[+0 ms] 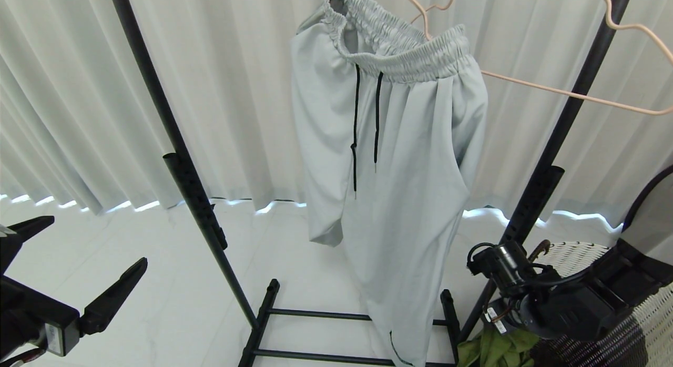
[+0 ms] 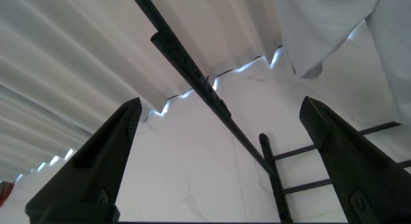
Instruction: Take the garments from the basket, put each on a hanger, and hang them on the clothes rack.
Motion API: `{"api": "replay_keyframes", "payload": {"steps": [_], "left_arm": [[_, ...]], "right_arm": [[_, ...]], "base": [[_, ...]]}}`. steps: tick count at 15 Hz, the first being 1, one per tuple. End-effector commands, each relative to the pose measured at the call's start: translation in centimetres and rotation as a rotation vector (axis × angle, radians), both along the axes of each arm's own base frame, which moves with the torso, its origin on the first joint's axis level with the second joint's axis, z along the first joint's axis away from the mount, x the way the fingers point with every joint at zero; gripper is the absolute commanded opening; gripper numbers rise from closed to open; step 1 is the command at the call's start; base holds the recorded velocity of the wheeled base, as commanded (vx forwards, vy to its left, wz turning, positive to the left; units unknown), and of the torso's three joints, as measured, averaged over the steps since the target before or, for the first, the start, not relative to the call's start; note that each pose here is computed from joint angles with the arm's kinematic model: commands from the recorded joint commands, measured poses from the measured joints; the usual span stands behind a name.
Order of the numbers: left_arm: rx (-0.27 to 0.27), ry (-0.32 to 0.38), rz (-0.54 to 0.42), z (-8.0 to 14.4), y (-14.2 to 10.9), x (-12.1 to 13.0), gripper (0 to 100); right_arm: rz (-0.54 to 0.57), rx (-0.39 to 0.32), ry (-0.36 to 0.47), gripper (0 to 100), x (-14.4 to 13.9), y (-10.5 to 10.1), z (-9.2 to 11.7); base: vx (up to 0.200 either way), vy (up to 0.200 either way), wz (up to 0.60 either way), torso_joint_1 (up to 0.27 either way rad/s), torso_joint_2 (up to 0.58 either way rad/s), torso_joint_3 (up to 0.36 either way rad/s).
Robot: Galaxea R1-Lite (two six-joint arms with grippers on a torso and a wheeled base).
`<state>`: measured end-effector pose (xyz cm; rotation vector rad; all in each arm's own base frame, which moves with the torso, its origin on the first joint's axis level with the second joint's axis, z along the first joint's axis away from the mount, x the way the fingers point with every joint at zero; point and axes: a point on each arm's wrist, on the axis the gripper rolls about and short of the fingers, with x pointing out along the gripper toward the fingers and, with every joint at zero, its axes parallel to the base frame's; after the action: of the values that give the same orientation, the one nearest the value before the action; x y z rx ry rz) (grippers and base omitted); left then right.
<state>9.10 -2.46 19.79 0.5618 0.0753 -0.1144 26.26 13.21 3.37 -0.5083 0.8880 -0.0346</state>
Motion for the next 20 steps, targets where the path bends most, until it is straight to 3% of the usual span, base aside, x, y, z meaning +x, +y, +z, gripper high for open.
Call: {"api": "replay_keyframes", "payload": {"steps": [1, 4, 8, 12, 13, 17, 20], "left_arm": [[0.0, -0.001, 0.0, 0.0, 0.0, 0.0, 100], [0.0, -0.001, 0.0, 0.0, 0.0, 0.0, 100], [0.001, -0.003, 0.0, 0.1, 0.0, 0.0, 100], [0.0, -0.005, 0.0, 0.1, 0.0, 0.0, 100], [0.0, -0.005, 0.0, 0.1, 0.0, 0.0, 100], [0.0, 0.002, 0.0, -0.1, 0.0, 0.0, 100], [0.002, 0.015, -0.001, -0.6, 0.0, -0.1, 100]], "right_arm": [[-0.005, 0.001, -0.005, 100, -0.1, -0.2, 0.2], [-0.01, -0.017, 0.027, 100, -0.9, -0.7, 1.2], [-0.07, -0.03, 0.081, 100, -1.5, -1.2, 0.8], [-0.127, -0.041, 0.066, 100, -1.5, -1.2, 0.4], [-0.131, -0.037, 0.065, 0, -1.5, -1.2, 0.4], [-0.121, 0.001, 0.006, 0, -2.0, -1.0, 2.4], [-0.118, 0.037, -0.057, 0, -3.2, -1.7, 5.8]], "base": [[0.0, 0.0, 0.0, 0.0, 0.0, 0.0], [0.0, 0.0, 0.0, 0.0, 0.0, 0.0], [0.0, 0.0, 0.0, 0.0, 0.0, 0.0], [0.0, 0.0, 0.0, 0.0, 0.0, 0.0], [0.0, 0.0, 0.0, 0.0, 0.0, 0.0], [0.0, 0.0, 0.0, 0.0, 0.0, 0.0], [0.0, 0.0, 0.0, 0.0, 0.0, 0.0]]}}
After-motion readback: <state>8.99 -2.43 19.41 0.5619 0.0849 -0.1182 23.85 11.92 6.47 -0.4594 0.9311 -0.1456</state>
